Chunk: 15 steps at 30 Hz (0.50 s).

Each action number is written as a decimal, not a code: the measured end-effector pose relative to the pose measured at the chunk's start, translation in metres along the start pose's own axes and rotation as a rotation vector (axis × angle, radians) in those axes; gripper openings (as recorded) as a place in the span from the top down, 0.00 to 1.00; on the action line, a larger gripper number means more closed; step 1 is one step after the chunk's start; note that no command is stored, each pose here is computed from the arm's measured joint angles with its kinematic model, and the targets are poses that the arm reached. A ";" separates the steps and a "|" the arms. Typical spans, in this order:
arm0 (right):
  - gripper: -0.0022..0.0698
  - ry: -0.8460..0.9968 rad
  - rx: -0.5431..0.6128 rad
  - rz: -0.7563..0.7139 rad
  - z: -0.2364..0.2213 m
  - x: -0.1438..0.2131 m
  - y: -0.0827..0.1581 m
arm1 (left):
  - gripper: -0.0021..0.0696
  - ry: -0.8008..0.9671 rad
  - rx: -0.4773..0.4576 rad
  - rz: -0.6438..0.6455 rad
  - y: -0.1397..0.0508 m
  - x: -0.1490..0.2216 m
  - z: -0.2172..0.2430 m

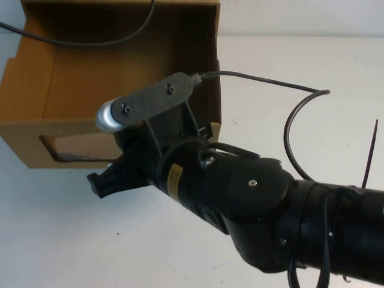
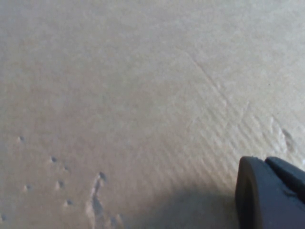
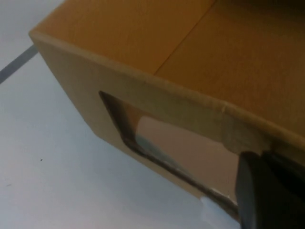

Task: Close the shoe box
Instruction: Close the shoe box with your right arm

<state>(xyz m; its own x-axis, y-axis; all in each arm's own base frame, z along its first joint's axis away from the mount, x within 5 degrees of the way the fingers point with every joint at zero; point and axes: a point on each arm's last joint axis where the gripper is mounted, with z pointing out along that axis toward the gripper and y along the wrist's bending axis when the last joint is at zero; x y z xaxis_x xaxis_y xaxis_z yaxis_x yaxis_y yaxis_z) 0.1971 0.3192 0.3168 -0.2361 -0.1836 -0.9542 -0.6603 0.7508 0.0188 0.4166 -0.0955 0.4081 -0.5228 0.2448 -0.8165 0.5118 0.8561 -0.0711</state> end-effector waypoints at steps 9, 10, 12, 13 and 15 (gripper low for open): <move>0.99 -0.031 0.012 0.042 0.017 -0.012 -0.017 | 0.98 0.000 0.000 0.000 0.000 0.000 0.000; 0.99 -0.042 0.016 0.040 0.018 -0.015 -0.019 | 0.98 0.000 0.000 0.000 0.000 0.000 0.000; 0.99 -0.057 0.019 0.035 0.021 -0.021 -0.021 | 0.98 0.000 0.000 0.000 0.000 0.000 0.000; 0.99 -0.064 0.021 0.038 0.023 -0.024 -0.023 | 0.98 0.000 0.000 0.000 0.000 0.000 0.000; 0.99 -0.077 0.025 0.043 0.028 -0.029 -0.026 | 0.98 0.000 0.000 -0.002 0.000 0.000 0.000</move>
<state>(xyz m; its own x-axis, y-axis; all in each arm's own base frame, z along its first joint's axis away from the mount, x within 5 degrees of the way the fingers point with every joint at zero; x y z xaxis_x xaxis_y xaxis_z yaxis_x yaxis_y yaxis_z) 0.2408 0.3231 0.3353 -0.2076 -0.1025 -0.9728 -0.6322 0.7730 0.0535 0.4166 -0.0955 0.4081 -0.5238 0.2431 -0.8164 0.5108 0.8566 -0.0727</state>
